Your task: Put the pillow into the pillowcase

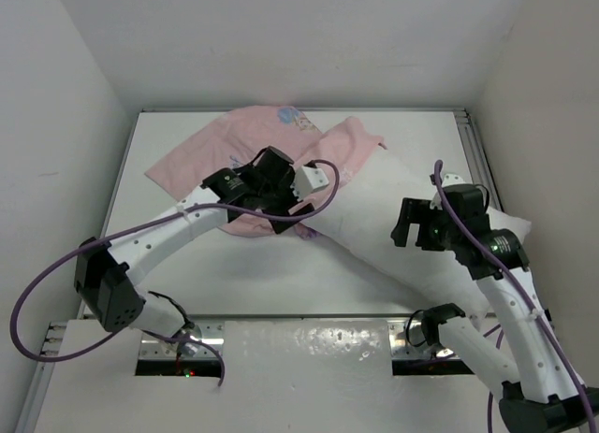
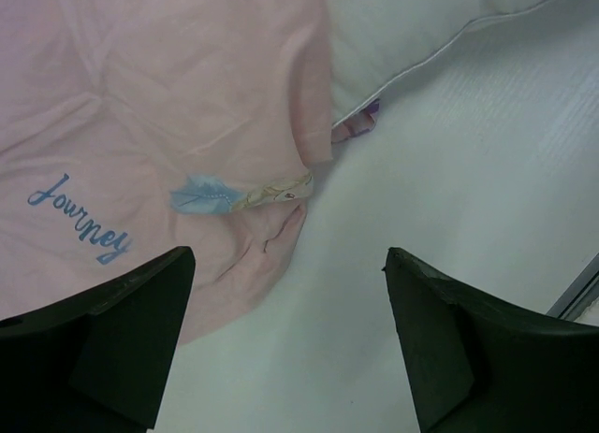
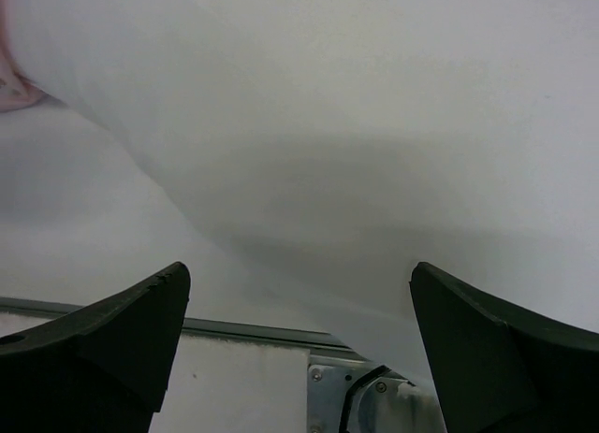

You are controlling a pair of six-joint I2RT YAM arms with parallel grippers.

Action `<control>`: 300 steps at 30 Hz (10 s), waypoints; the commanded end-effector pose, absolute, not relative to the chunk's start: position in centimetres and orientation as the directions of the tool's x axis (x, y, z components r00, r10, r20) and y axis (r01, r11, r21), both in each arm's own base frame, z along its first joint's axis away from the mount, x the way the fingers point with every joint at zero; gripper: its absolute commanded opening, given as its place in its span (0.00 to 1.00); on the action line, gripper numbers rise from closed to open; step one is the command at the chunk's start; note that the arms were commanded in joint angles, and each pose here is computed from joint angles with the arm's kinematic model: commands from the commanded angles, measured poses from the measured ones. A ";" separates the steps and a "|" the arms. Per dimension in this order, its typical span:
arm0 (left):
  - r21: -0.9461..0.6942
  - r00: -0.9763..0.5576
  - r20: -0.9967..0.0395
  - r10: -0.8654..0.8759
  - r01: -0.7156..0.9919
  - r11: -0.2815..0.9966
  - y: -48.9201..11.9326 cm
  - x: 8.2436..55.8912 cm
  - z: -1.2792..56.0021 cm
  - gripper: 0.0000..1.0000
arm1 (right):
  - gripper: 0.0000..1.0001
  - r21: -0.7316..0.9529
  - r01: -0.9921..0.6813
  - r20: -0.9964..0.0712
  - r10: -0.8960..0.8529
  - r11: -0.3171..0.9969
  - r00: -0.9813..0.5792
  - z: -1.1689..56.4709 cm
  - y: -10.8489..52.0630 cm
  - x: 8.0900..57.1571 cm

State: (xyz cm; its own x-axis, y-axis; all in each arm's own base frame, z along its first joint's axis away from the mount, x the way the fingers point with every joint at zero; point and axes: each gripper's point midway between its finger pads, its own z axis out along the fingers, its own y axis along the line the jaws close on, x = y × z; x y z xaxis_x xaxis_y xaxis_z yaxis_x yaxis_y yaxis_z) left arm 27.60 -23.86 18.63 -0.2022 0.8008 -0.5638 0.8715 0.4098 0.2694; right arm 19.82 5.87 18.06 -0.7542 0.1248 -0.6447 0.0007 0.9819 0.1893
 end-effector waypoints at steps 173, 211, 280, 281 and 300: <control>0.023 0.052 -0.833 0.551 0.998 -0.060 -39.6 23.9 24.9 0.00 | 0.00 0.774 0.243 -0.610 0.792 0.585 0.038 22.2 9.9 36.4; 0.082 -0.269 -0.829 0.490 0.809 0.582 -40.2 44.5 19.1 0.83 | 0.99 0.321 -0.137 -0.597 0.087 0.937 -0.798 14.2 6.5 44.5; 0.167 0.184 -0.888 0.422 0.983 -0.078 -45.3 26.7 32.0 0.00 | 0.00 0.659 -0.019 -0.752 0.657 0.752 -0.060 26.6 14.2 33.1; 0.171 0.217 -0.885 0.411 0.974 -0.146 -45.0 25.4 32.0 0.00 | 0.00 0.667 -0.032 -0.745 0.666 0.745 -0.022 28.2 13.8 33.7; 0.318 -0.046 -0.756 0.653 0.846 0.428 -31.3 35.6 27.9 1.00 | 0.99 0.247 0.160 -0.833 0.293 0.956 -0.469 23.2 5.2 35.5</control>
